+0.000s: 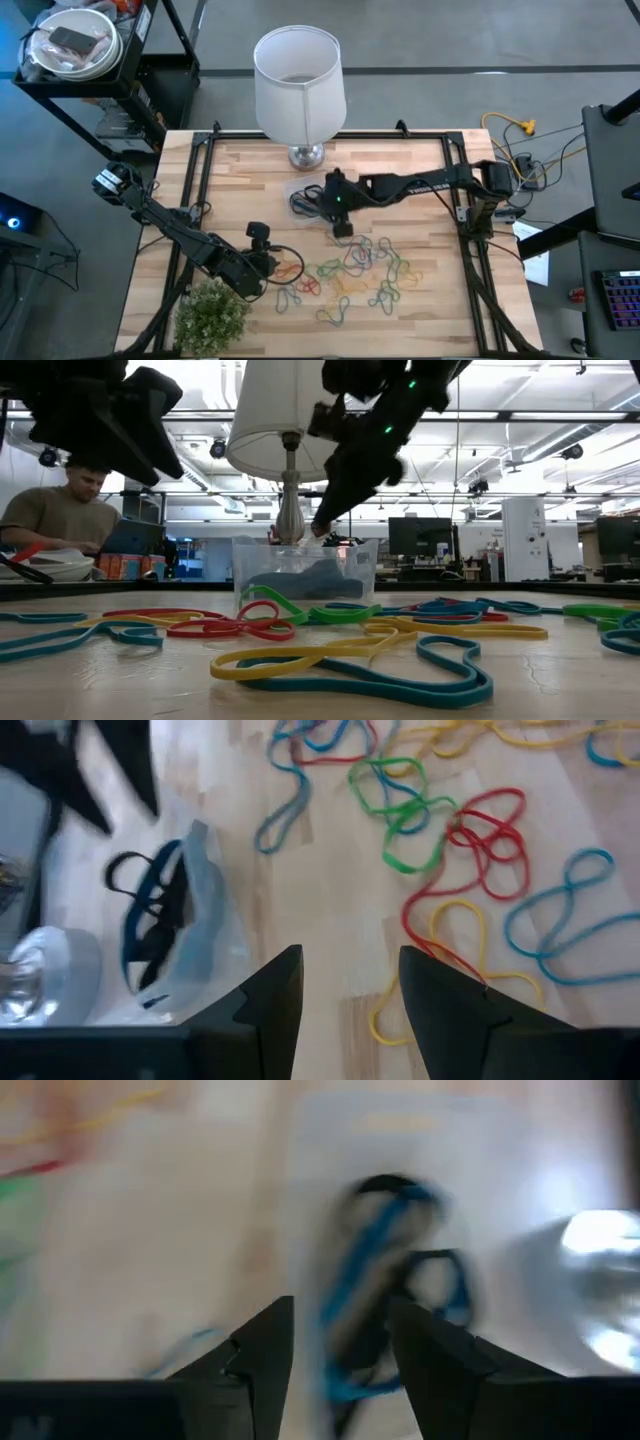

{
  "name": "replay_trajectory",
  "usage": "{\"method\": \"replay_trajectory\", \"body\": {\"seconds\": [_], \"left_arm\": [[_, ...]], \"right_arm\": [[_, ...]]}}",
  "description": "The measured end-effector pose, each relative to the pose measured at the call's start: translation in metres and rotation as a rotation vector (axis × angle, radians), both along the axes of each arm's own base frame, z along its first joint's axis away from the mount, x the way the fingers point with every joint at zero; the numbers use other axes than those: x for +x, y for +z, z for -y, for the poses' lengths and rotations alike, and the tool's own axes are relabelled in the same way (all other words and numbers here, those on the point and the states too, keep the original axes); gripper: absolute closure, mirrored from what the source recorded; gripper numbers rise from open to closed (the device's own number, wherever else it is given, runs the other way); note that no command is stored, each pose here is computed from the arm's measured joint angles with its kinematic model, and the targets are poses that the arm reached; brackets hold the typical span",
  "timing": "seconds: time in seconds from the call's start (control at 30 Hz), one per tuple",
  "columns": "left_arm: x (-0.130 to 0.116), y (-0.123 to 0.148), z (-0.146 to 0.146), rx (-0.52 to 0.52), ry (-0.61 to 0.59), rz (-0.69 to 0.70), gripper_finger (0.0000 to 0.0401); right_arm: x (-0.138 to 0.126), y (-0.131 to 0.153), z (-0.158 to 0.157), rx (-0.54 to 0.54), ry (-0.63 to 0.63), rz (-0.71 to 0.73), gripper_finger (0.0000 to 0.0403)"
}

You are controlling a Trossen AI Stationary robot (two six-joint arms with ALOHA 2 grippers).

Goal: Pick and place rubber bands into bin
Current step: Put the green rubber band into the transparent container

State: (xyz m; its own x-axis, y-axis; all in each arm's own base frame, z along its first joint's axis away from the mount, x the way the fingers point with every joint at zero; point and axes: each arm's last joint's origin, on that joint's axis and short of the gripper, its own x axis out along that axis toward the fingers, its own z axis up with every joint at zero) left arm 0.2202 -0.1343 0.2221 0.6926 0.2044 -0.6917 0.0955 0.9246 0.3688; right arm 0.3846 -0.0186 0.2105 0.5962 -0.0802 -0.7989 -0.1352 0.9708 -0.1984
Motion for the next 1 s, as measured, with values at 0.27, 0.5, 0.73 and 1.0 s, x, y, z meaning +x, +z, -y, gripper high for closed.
{"method": "replay_trajectory", "body": {"seconds": [0.27,0.5,0.73,1.0], "left_arm": [[0.007,0.0,0.0,-0.048,-0.053,0.012,0.025],[0.038,-0.012,-0.001,-0.065,-0.165,0.058,0.025],[0.067,-0.042,-0.024,-0.094,-0.089,-0.001,0.0251],[0.084,-0.052,-0.034,-0.214,-0.125,0.015,0.0251]], "right_arm": [[-0.021,0.005,-0.056,0.133,0.12,-0.14,0.0261],[-0.038,0.011,-0.107,0.197,0.155,-0.192,0.0276],[-0.057,0.015,-0.158,0.222,0.234,-0.203,0.0286],[-0.081,0.015,-0.204,0.188,0.29,-0.2,0.0299]]}}
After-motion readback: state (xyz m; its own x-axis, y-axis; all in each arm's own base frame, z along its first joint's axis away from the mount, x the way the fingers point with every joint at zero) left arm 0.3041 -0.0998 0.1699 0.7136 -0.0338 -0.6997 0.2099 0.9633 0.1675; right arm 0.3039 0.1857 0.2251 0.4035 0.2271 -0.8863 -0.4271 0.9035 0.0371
